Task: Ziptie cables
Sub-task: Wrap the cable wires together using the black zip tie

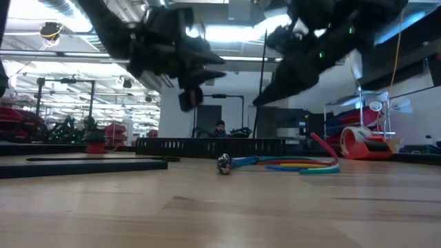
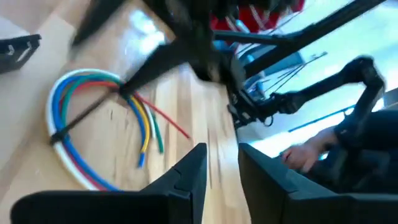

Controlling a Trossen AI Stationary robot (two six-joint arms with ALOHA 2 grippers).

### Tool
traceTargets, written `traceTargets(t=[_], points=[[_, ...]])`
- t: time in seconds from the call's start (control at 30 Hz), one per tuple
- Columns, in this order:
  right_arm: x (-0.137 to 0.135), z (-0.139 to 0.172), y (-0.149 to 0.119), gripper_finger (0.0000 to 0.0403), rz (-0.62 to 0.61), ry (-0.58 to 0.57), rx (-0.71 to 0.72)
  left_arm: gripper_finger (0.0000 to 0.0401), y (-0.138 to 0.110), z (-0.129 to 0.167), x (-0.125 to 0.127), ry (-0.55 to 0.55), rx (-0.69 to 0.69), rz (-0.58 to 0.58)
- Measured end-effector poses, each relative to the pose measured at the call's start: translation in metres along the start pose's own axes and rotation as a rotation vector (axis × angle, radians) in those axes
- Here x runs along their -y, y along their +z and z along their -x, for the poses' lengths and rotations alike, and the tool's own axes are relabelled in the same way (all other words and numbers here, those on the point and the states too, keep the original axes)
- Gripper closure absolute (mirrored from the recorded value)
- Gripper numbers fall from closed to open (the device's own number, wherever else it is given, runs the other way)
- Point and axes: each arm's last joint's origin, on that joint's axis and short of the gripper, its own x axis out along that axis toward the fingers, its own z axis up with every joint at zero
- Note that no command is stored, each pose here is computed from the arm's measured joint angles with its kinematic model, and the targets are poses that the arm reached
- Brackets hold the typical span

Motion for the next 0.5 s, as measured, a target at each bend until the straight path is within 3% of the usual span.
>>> traceTargets(t=[0.1,0.27,0.37,0.5], points=[[0.006,0.011,0.011,0.022,0.086,-0.099,-0.049,0.0325,0.004,0.015,0.02,0.073,0.032,-0.08],[0.014,0.023,0.031,0.0221,0.13,-0.215,-0.112,0.0337,0.01,0.041,0.061,0.242,0.143,-0.381],[0.016,0.026,0.037,0.0221,0.144,-0.234,-0.165,0.0338,0.009,0.049,0.072,0.297,0.165,-0.515],[0.017,0.028,0.043,0.0221,0.067,-0.248,-0.143,0.0333,0.01,0.053,0.071,0.325,0.158,-0.568]])
